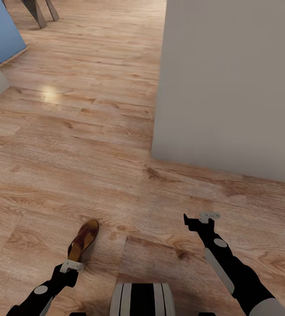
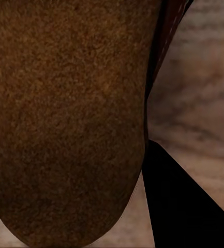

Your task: Pick up the two gym shoes and the two sandals from the corridor floor and place them onto the hallstand (shoe rack) in the corridor, making sure they are on the rack and not on the floor. Arrange them so the two gym shoes are next to each other and the two sandals are next to each other.

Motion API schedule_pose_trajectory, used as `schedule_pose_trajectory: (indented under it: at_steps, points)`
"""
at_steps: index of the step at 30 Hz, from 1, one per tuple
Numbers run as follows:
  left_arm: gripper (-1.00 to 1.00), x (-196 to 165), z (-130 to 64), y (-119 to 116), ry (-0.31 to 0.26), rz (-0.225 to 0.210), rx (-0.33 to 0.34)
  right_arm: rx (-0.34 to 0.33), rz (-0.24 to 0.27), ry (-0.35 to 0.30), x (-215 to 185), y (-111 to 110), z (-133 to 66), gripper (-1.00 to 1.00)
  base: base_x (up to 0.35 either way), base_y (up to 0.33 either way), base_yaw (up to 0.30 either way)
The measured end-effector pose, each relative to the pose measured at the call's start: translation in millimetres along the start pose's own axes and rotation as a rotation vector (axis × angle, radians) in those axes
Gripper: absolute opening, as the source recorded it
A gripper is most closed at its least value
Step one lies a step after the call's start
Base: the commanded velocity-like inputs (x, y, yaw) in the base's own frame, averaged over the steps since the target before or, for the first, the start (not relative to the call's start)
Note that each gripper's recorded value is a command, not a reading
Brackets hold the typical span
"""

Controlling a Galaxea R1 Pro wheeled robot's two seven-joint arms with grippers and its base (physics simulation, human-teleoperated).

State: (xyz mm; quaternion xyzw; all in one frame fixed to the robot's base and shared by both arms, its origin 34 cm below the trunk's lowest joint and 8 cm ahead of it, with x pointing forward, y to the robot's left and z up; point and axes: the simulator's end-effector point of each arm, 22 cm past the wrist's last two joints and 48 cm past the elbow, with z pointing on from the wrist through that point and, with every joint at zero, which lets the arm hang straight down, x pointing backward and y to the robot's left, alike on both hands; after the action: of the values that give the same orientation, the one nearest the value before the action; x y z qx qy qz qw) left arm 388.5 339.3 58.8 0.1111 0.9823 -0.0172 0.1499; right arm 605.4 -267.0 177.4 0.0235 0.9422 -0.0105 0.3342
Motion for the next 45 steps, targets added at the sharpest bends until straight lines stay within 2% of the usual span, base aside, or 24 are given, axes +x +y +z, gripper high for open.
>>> schedule_pose_trajectory:
  at_steps: [20,25,27,31,33,38,45]
  points:
    - [-1.00,-39,-17.4,11,-0.077,-0.012,-0.026,-0.004,-0.002,-0.081,-46,1,-20.1,1.00,0.000,0.000,0.000]
    - [-1.00,-46,-22.4,13,-0.095,-0.040,-0.035,-0.004,-0.002,-0.100,-57,1,-25.5,1.00,0.000,0.000,0.000]
    - [-1.00,-50,-24.7,16,-0.110,-0.074,-0.043,-0.001,-0.005,-0.106,-61,0,-27.5,1.00,0.000,0.000,0.000]
    - [-1.00,-58,-29.4,19,-0.132,-0.104,-0.050,0.006,-0.039,-0.129,-71,-1,-32.2,1.00,0.000,0.000,-0.001]
    - [-1.00,-61,-32.0,23,-0.144,-0.124,-0.059,0.018,-0.076,-0.135,-71,-3,-33.8,1.00,0.000,0.000,-0.020]
    - [-1.00,-63,-41.2,35,-0.177,-0.168,-0.112,0.054,-0.144,-0.106,-49,-16,-35.5,1.00,0.000,0.000,-0.094]
    - [-1.00,-67,-56.6,47,-0.239,-0.196,-0.171,0.080,-0.156,-0.150,-42,-31,-40.3,1.00,0.000,0.000,-0.151]
